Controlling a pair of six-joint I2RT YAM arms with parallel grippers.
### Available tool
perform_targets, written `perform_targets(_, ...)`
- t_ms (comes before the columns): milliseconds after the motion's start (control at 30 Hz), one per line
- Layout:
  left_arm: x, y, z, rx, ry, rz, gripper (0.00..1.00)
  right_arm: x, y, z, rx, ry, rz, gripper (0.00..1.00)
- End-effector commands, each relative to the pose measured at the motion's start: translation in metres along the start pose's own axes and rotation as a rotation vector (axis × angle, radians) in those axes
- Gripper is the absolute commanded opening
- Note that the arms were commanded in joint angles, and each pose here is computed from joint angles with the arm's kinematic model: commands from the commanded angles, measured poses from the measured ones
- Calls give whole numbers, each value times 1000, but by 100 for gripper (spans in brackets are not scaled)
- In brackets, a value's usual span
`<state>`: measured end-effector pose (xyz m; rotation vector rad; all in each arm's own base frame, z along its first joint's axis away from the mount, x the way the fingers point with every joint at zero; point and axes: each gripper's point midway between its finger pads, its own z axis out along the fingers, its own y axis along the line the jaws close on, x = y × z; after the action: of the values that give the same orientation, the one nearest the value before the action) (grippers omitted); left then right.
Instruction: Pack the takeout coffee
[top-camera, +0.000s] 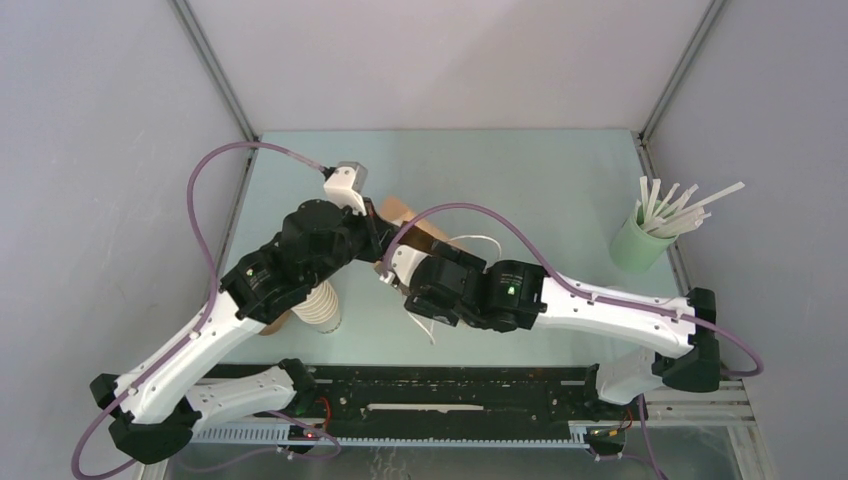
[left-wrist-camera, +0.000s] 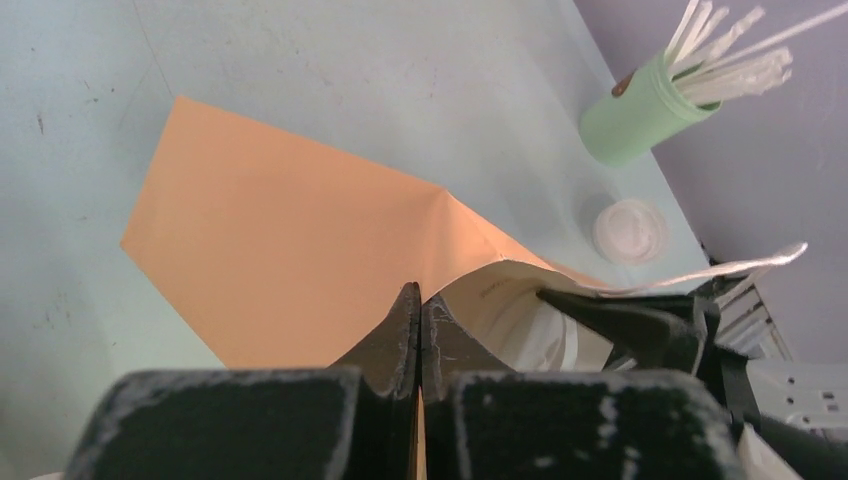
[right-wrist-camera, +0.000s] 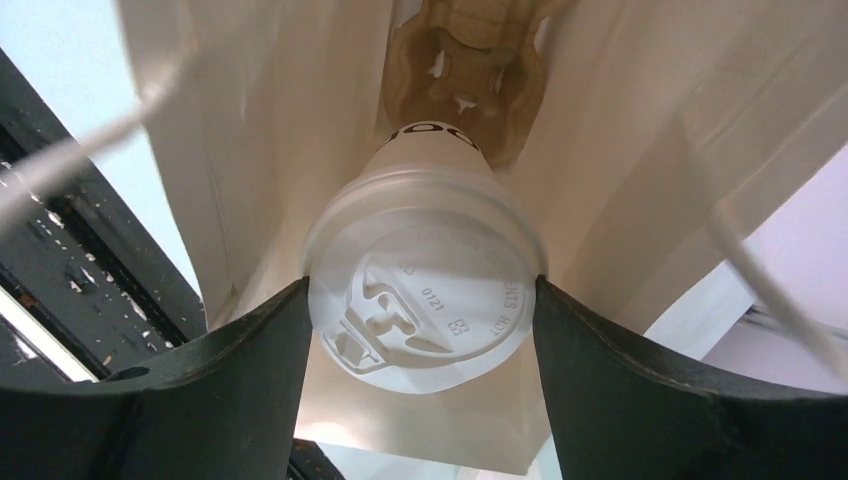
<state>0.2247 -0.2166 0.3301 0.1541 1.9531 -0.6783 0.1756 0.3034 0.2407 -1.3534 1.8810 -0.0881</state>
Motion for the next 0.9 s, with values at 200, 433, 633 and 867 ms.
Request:
perform_targets(200, 29, 15, -23, -29, 129, 76, 0, -15, -6, -11, -71, -201, -70, 46)
perform_targets(433, 21, 11, -27, -16, 93, 31, 0, -30, 24, 5, -134, -231, -188, 45)
perform_targets(633, 16, 5, -30, 7, 85, 12, 0, -33, 23, 26, -90, -212, -232, 45)
perform_targets(867, 21, 10, -34, 3, 84, 9, 0, -29, 15, 36, -51, -199, -189, 45)
